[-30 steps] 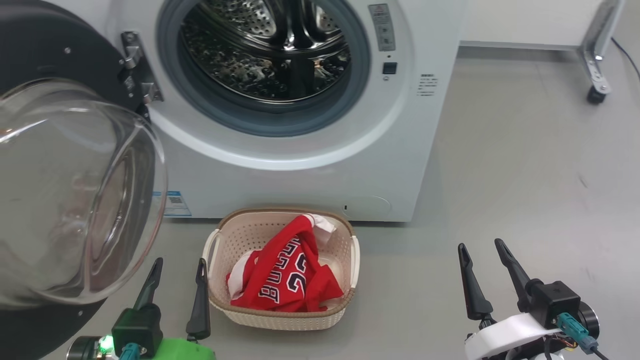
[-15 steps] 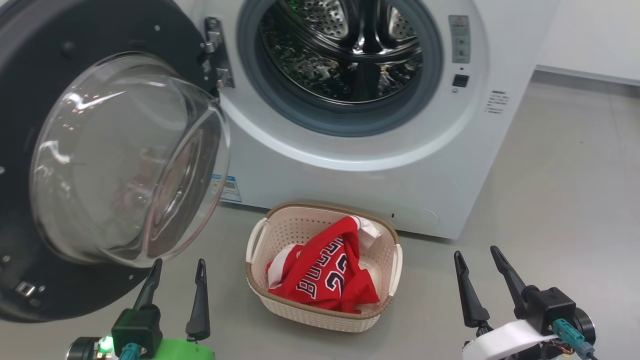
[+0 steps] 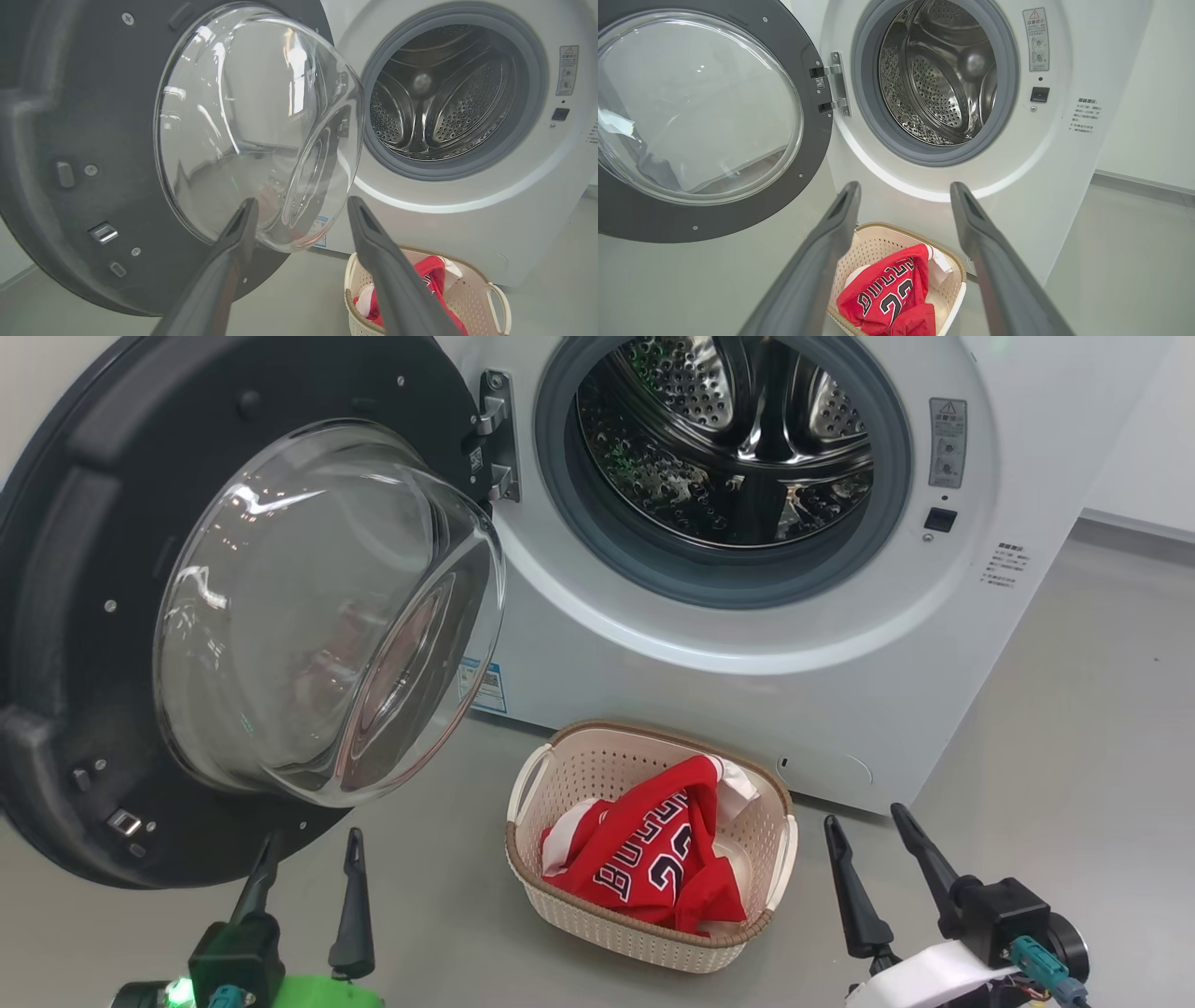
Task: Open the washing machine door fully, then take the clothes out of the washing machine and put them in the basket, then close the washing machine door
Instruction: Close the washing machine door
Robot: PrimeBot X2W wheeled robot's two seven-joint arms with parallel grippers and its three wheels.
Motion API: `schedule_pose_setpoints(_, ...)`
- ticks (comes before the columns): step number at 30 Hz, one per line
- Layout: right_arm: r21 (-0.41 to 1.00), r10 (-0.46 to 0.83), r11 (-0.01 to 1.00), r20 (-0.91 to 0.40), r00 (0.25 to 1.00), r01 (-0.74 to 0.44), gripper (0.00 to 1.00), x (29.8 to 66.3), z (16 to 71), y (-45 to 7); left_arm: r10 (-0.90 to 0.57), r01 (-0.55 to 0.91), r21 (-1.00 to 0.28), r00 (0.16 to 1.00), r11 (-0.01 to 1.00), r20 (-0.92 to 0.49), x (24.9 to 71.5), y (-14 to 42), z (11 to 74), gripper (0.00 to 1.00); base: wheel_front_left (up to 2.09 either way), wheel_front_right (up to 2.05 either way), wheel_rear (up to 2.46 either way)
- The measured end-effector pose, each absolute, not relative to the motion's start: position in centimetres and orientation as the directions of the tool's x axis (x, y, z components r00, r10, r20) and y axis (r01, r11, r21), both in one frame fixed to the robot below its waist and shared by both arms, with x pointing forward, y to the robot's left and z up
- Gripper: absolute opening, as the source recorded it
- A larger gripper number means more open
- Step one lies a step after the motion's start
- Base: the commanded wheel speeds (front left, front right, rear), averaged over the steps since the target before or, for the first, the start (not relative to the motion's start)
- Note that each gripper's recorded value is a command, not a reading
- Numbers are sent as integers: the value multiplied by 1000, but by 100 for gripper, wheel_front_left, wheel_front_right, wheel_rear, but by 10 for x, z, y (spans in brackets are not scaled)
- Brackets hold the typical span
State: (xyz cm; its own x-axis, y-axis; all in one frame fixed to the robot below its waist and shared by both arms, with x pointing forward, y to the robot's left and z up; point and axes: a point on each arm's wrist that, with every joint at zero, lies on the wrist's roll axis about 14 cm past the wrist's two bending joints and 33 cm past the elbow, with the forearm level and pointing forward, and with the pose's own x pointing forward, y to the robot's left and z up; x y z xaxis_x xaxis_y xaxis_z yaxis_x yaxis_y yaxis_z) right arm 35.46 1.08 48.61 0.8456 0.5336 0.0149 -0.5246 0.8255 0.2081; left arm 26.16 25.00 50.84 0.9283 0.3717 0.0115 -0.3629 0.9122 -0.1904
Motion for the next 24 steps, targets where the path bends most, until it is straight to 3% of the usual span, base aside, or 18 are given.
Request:
schedule_pose_setpoints(13, 215, 552, 813, 13, 834, -542, 100, 351, 486, 18, 378, -369, -195, 926, 909, 13, 258, 251, 508, 98, 0, 0, 0)
schedule_pose_setpoints(14, 216, 552, 812, 12, 833, -542, 100, 351, 486, 18, 378, -369, -195, 926, 909, 13, 258, 251, 508, 72, 0, 0, 0)
schedule_pose_setpoints(15, 216, 553, 812, 12, 833, -542, 100, 351, 486, 18, 378, -368, -196, 926, 909, 13, 258, 251, 509, 25, 0, 0, 0)
schedule_pose_setpoints(16, 216, 553, 812, 12, 833, -542, 100, 351, 486, 18, 378, -368, -196, 926, 909, 13, 258, 251, 509, 0, 0, 0, 0)
schedule_pose_setpoints(24, 217, 552, 813, 11, 834, -541, 100, 351, 485, 18, 362, -348, -233, 932, 908, 18, 261, 245, 511, 0, 0, 0, 0)
